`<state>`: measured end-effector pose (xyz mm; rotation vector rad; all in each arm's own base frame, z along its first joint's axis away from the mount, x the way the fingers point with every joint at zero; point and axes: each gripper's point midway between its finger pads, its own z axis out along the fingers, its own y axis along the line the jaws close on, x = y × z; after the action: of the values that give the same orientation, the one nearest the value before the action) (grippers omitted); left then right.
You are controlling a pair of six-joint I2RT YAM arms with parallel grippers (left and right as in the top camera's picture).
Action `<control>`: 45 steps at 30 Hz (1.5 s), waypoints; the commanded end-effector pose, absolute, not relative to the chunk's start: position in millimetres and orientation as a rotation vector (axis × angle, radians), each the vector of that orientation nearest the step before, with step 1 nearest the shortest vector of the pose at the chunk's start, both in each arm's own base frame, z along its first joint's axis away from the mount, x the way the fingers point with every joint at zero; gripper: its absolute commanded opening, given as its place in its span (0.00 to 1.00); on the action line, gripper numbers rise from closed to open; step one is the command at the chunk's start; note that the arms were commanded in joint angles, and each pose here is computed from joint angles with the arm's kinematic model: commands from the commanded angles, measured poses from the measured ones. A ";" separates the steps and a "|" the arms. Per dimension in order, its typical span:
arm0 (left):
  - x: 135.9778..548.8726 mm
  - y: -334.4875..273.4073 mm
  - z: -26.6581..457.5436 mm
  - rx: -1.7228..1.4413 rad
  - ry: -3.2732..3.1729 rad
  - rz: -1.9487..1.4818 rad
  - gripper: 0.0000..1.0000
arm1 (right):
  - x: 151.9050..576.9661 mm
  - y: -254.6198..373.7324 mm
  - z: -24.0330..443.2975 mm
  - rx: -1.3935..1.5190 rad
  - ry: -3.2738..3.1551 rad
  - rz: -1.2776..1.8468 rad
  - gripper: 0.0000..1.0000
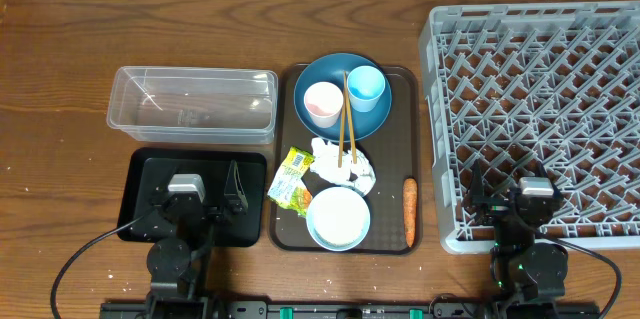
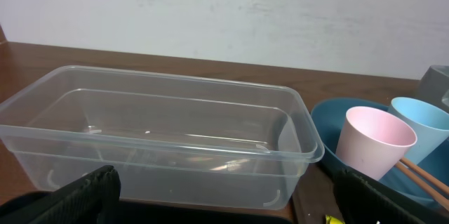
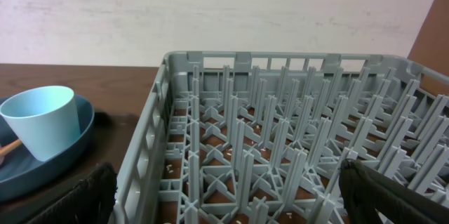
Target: Sort waste into correct bins and load items into the dishwasher rack
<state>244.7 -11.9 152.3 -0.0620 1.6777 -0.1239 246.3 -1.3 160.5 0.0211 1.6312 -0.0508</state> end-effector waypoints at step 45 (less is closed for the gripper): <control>244.2 -16.1 142.5 -0.052 1.703 -0.149 0.99 | 246.0 -3.5 159.6 0.026 1.633 -0.063 0.99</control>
<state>244.8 -12.2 153.3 -0.0604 1.6736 -0.1257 246.3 -1.3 160.5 0.0211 1.6312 -0.0508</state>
